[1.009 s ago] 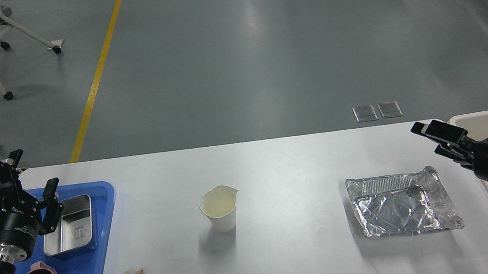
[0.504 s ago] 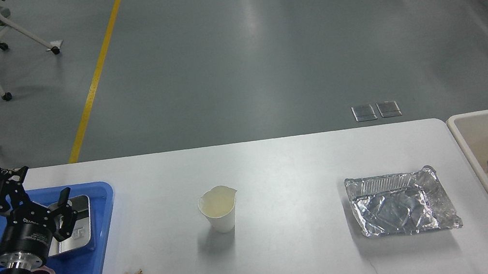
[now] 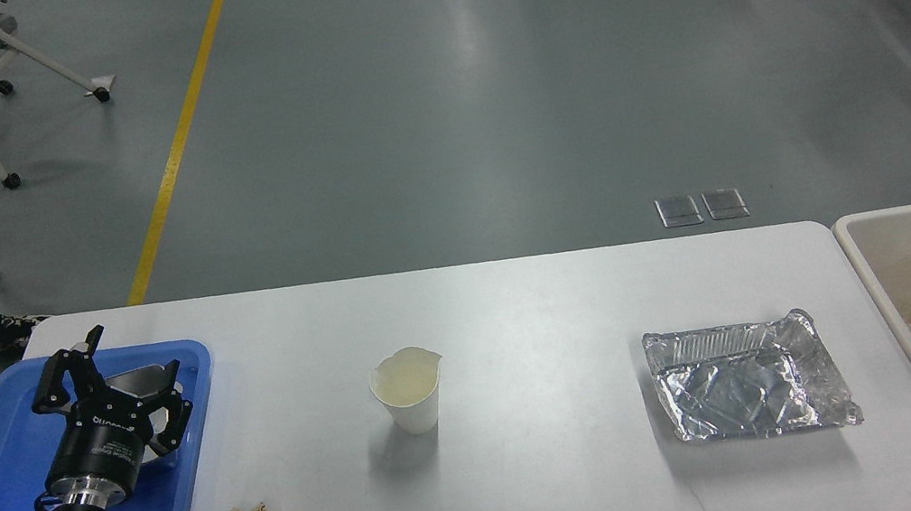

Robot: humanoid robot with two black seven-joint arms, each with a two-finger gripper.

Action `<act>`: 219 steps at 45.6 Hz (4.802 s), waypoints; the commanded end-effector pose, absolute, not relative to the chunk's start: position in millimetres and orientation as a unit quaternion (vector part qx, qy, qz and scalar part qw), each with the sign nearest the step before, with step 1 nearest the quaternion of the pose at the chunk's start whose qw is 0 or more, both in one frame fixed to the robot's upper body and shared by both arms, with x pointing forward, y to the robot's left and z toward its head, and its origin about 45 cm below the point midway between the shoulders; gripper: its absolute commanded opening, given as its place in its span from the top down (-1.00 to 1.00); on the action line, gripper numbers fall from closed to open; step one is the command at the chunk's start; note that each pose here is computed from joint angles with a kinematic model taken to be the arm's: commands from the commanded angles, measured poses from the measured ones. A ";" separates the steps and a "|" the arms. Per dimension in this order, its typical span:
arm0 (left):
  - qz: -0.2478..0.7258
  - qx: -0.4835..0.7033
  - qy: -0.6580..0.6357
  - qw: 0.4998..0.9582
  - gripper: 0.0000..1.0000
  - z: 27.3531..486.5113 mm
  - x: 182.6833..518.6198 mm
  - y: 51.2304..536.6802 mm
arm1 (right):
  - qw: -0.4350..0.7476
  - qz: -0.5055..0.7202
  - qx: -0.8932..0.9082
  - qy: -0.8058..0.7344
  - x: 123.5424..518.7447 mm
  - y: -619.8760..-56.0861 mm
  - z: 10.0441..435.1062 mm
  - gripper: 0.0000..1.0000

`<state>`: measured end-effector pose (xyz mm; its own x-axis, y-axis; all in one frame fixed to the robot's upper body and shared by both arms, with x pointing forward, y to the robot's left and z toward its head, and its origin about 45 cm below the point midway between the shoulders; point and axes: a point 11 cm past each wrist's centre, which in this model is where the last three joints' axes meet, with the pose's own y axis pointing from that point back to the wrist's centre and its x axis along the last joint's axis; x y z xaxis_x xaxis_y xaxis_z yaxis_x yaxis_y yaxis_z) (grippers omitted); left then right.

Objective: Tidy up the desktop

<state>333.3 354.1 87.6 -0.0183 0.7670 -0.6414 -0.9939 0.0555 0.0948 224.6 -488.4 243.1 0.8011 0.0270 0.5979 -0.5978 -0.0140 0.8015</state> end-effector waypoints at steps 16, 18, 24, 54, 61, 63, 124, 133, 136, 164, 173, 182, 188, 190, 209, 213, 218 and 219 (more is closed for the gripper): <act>0.648 -0.212 0.292 0.671 -0.93 82.3 333.3 336.1 | 0.646 0.252 0.685 -0.226 252.4 -450.3 144.2 -1.00; 0.647 -0.212 0.292 0.672 -0.93 82.5 333.4 335.4 | 0.647 0.251 0.687 -0.216 254.9 -445.9 137.1 -1.00; 0.647 -0.210 0.294 0.672 -0.93 80.5 331.9 334.6 | 0.659 0.246 0.681 -0.204 273.5 -447.3 124.0 -1.00; 0.647 -0.209 0.296 0.671 -0.93 78.3 330.0 333.2 | 0.637 0.177 0.715 -0.229 297.8 -426.0 86.3 -1.00; 0.645 -0.209 0.298 0.672 -0.93 78.1 330.1 331.1 | 0.632 0.173 0.723 -0.218 299.9 -418.9 81.8 -1.00; 0.646 -0.209 0.298 0.671 -0.93 77.9 330.0 331.7 | 0.629 0.172 0.726 -0.220 301.2 -417.2 82.4 -1.00; 0.637 -0.212 0.298 0.679 -0.93 78.0 328.6 328.6 | 0.599 0.162 0.760 -0.193 300.3 -392.2 56.7 1.00; 0.637 -0.209 0.298 0.680 -0.93 78.0 328.5 329.0 | 0.594 0.161 0.764 -0.192 303.2 -388.2 58.7 1.00; 0.636 -0.210 0.296 0.681 -0.93 79.1 329.3 329.2 | 0.585 0.160 0.770 -0.197 308.9 -384.1 63.6 1.00; 0.633 -0.212 0.296 0.683 -0.93 82.5 331.3 325.8 | 0.570 0.180 0.775 -0.203 289.3 -424.3 174.1 1.00; 0.627 -0.218 0.293 0.689 -0.93 88.1 332.2 320.8 | 0.574 0.189 0.770 -0.205 276.5 -435.8 212.6 1.00; 0.618 -0.221 0.280 0.700 -0.93 102.4 331.2 318.0 | 0.550 0.210 0.787 -0.185 298.0 -407.1 229.2 1.00; 0.617 -0.212 0.274 0.706 -0.93 106.5 329.6 318.3 | 0.523 0.237 0.804 -0.154 322.4 -369.5 240.1 1.00; 0.620 -0.210 0.273 0.705 -0.93 105.9 328.3 320.3 | 0.517 0.240 0.808 -0.147 328.6 -360.4 239.9 1.00; 0.617 -0.192 0.252 0.720 -0.93 130.4 335.3 307.5 | 0.505 0.272 0.816 -0.067 374.0 -272.0 207.3 1.00; 0.619 -0.174 0.263 0.719 -0.93 126.7 334.9 303.5 | 0.503 0.271 0.818 -0.064 381.1 -258.5 198.9 1.00; 0.618 -0.146 0.279 0.720 -0.93 122.3 332.0 297.0 | 0.500 0.269 0.821 -0.061 386.9 -244.2 189.4 1.00; 0.618 -0.143 0.280 0.720 -0.92 123.2 330.8 296.1 | 0.499 0.269 0.822 -0.057 387.0 -240.0 187.3 1.00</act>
<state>334.4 301.4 125.0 0.0913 0.8019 -0.5904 -0.9791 0.1805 0.0938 382.5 -255.4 196.0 0.8463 0.1667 0.5059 -0.3750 -0.4880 0.7881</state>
